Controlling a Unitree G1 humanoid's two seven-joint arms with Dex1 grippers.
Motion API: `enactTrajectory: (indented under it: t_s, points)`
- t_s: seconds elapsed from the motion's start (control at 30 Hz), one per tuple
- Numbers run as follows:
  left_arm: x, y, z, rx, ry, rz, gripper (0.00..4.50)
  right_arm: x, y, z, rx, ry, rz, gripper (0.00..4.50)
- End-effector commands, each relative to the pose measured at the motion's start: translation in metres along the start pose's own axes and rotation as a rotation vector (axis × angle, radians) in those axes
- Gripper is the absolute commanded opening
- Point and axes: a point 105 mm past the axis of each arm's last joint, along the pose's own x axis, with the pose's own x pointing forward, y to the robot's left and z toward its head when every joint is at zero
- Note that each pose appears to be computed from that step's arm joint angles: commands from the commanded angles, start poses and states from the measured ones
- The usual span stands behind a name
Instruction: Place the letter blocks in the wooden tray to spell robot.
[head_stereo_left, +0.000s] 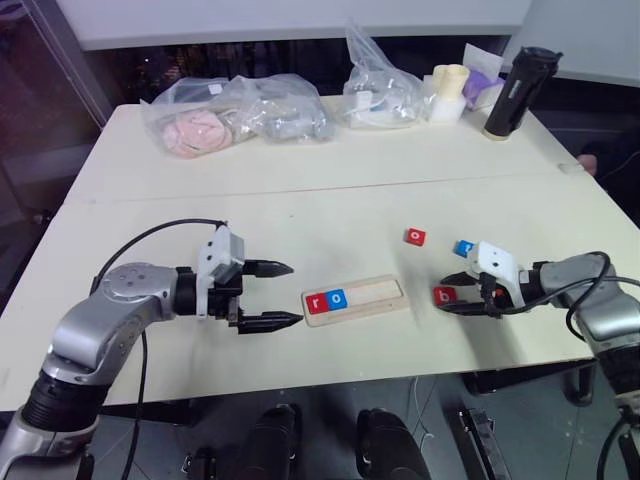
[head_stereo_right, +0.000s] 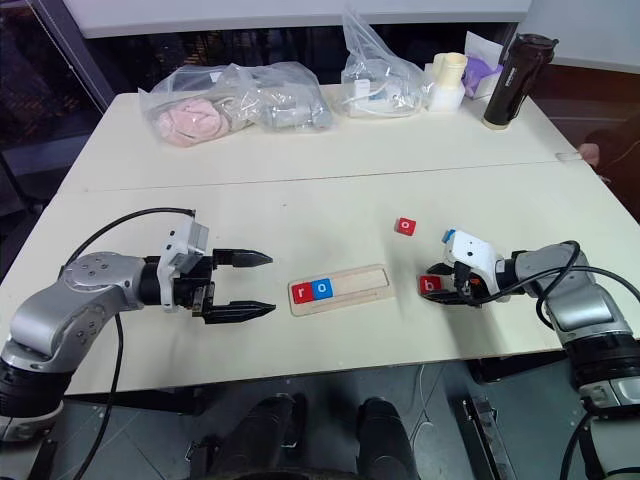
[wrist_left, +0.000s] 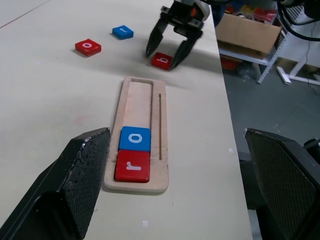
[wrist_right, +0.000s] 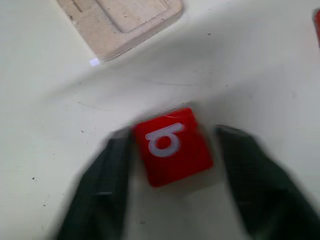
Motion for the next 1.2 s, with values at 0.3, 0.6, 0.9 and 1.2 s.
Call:
enactTrajectory:
  t_s: [0.3, 0.6, 0.9, 1.2]
  points:
    - [-0.004, -0.006, 0.007, 0.042, -0.010, -0.001, 4.50, 0.018, 0.025, 0.097, -0.301, -0.146, 0.157, 1.15]
    - [-0.006, -0.009, 0.006, 0.043, 0.002, 0.001, 4.50, 0.059, 0.046, 0.109, -0.389, -0.137, 0.279, 1.15]
    - [-0.006, -0.013, 0.006, 0.039, -0.001, 0.014, 4.50, 0.077, 0.042, 0.111, -0.387, -0.138, 0.290, 1.15]
    - [-0.006, -0.013, 0.006, 0.034, -0.003, 0.026, 4.50, 0.083, 0.036, 0.112, -0.385, -0.135, 0.285, 1.15]
